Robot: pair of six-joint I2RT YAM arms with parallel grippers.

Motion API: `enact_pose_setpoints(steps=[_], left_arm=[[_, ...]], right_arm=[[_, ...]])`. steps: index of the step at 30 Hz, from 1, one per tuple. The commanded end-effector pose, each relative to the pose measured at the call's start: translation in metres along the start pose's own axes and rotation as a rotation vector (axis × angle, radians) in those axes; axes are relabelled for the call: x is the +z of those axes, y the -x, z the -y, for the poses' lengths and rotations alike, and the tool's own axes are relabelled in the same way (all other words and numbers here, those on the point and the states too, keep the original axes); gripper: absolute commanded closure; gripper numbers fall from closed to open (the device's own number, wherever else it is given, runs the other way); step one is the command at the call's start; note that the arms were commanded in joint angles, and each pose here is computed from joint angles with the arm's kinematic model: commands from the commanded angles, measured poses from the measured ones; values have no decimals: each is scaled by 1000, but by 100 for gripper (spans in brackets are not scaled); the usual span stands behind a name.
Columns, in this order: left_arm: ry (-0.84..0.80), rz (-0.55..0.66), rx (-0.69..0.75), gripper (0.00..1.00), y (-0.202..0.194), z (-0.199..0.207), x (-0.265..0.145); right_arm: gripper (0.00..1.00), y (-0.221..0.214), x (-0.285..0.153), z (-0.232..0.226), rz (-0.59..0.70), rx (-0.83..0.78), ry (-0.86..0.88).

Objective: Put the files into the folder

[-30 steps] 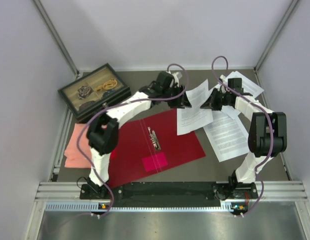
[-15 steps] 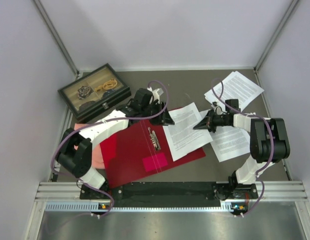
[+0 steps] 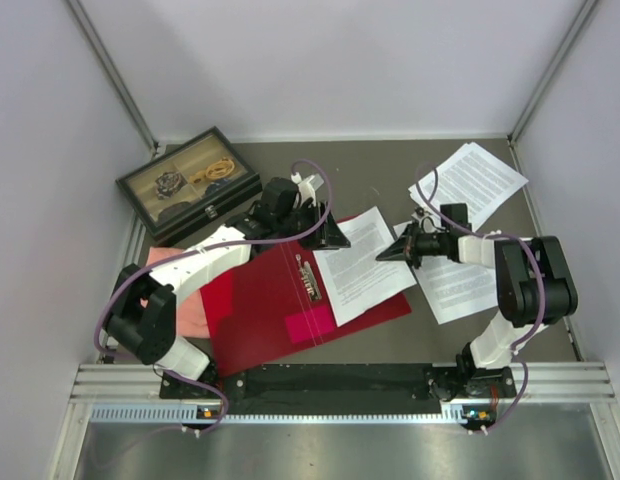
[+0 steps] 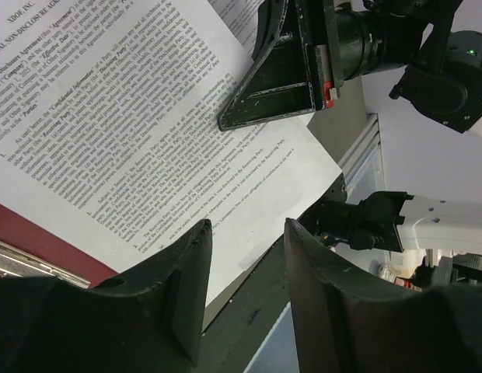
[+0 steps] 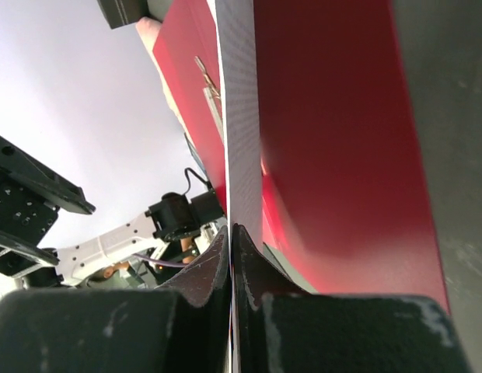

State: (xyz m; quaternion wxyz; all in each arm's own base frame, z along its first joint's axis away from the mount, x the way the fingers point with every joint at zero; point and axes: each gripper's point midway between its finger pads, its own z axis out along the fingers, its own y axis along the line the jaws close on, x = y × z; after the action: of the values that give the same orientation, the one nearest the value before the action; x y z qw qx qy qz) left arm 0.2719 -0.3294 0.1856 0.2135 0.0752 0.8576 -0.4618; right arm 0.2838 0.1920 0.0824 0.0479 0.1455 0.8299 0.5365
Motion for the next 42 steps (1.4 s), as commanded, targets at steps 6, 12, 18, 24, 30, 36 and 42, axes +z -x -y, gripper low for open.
enact_pose_setpoints(steps=[6, 12, 18, 24, 30, 36, 42], left_arm=[[-59, 36, 28, 53, 7, 12, -6], [-60, 34, 25, 54, 6, 10, -7], [-63, 34, 25, 54, 6, 9, -9], [-58, 26, 19, 54, 4, 3, -8], [-66, 16, 12, 54, 2, 3, -7], [-70, 11, 11, 54, 4, 4, -6], [-71, 6, 5, 54, 4, 4, -3]], right_arm=[[100, -6, 13, -22, -23, -50, 70], [100, -13, 28, -25, -60, -47, 76], [100, -13, 33, -18, -75, -70, 30], [100, -4, 31, -3, -82, -214, -87], [100, -2, 35, 4, -90, -251, -92], [100, -9, 38, 7, -96, -285, -109], [100, -7, 37, 7, -55, -293, -125]])
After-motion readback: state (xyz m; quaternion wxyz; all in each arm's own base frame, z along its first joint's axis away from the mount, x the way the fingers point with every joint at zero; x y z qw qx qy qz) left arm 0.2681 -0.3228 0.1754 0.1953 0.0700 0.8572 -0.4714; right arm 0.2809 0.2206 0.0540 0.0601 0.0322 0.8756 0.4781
